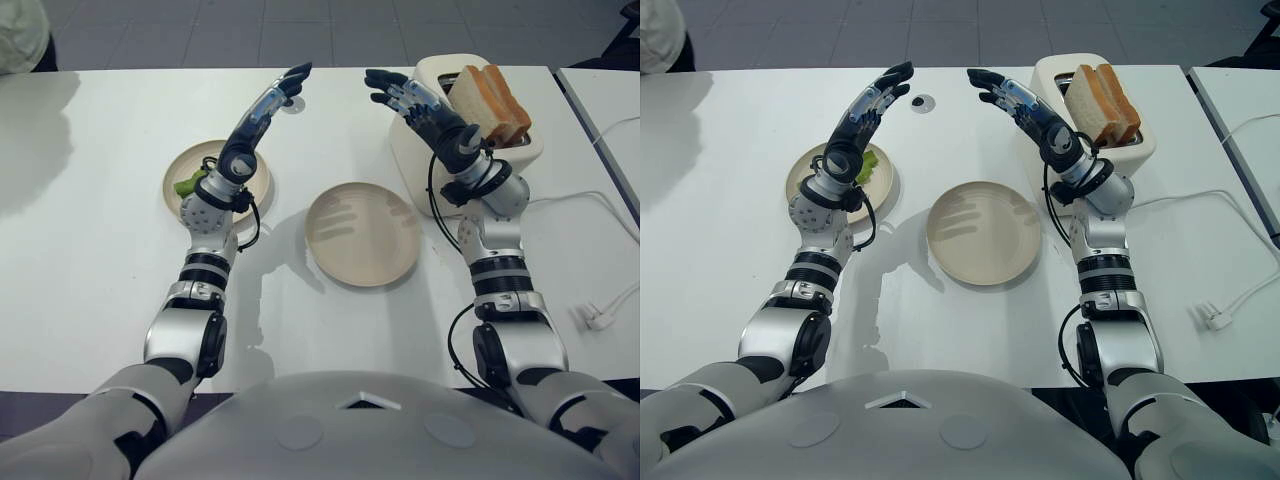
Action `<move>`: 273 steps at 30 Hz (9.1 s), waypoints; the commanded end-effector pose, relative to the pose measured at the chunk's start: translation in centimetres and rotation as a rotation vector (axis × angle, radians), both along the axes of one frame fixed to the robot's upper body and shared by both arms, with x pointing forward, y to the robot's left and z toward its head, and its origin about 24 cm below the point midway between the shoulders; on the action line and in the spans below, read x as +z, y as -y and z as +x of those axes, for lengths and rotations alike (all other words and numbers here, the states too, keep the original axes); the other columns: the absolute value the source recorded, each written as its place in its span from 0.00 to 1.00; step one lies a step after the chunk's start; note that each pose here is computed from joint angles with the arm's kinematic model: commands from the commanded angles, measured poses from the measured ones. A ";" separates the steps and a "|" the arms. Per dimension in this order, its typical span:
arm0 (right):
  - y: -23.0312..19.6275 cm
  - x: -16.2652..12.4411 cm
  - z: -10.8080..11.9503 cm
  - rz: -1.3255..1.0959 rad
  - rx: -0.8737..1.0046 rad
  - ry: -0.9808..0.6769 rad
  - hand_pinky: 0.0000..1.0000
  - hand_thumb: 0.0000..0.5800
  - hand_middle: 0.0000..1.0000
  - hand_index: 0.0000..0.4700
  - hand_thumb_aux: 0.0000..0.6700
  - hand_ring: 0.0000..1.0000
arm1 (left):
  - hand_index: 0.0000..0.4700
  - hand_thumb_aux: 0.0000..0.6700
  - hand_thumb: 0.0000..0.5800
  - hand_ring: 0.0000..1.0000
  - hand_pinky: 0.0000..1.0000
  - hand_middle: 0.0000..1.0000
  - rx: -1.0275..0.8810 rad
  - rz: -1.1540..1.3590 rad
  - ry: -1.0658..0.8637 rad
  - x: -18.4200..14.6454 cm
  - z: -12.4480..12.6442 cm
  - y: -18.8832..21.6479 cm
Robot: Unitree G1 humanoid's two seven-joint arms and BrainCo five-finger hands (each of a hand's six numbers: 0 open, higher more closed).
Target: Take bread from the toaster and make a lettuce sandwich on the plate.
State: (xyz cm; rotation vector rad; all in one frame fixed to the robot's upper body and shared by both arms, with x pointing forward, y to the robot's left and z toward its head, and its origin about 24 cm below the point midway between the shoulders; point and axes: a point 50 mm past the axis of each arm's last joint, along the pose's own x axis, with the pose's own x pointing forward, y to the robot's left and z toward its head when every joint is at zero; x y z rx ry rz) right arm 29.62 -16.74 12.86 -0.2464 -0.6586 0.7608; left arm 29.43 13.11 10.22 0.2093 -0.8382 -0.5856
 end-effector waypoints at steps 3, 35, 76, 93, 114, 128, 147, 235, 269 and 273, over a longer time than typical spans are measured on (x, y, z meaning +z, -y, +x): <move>0.3 0.4 0.3 -0.019 -0.024 0.017 0.00 0.00 0.00 0.00 0.00 0.00 | 0.00 0.00 0.00 0.00 0.00 0.00 -0.009 0.002 0.000 0.1 0.2 0.0; 15.4 6.2 -1.0 -0.998 -0.838 0.201 0.00 0.00 0.00 0.00 0.00 0.00 | 0.00 0.00 0.00 0.00 0.00 0.00 -0.022 0.024 -0.002 0.0 -0.1 -0.2; 14.4 7.6 1.9 -0.726 -0.997 0.358 0.82 1.00 0.82 1.00 1.00 0.82 | 0.00 0.00 0.00 0.00 0.00 0.00 -0.038 0.062 -0.035 -0.9 0.2 0.3; 7.5 10.5 -2.0 -0.160 -0.384 0.410 1.00 1.00 1.00 1.00 1.00 1.00 | 0.00 0.00 0.00 0.00 0.00 0.00 0.383 0.655 0.019 -0.3 0.7 -7.7; -2.1 -6.3 0.3 -0.856 0.149 -0.159 0.99 1.00 0.99 1.00 1.00 0.99 | 0.00 0.00 0.00 0.00 0.00 0.00 0.700 1.210 -0.415 -7.2 1.6 -13.8; -1.4 -5.0 0.0 -0.789 0.123 -0.120 0.93 0.32 0.93 0.17 0.17 0.93 | 1.00 1.00 1.00 0.00 0.00 0.00 0.654 1.282 -0.216 -7.0 2.0 -12.1; 2.4 2.6 -3.2 -0.505 0.091 0.078 0.00 0.00 0.00 0.00 0.00 0.00 | 1.00 1.00 1.00 0.00 0.00 0.00 0.002 0.480 0.179 -0.5 -3.2 -1.9; 11.1 6.9 1.0 -0.897 -0.833 0.385 0.30 1.00 0.30 1.00 1.00 0.30 | 0.00 0.00 0.00 0.00 0.00 0.00 0.099 0.897 0.078 -7.5 -0.2 3.2; -1.8 -4.8 0.4 -0.622 0.212 -0.400 1.00 1.00 1.00 1.00 1.00 1.00 | 0.07 0.07 0.13 0.00 0.00 0.00 -0.243 0.116 0.075 0.7 -3.5 0.3; -2.9 -5.7 1.5 -0.718 0.185 -0.377 1.00 1.00 1.00 1.00 1.00 1.00 | 0.00 0.00 0.00 0.00 0.00 0.00 -0.388 0.216 0.013 -0.8 -4.8 1.5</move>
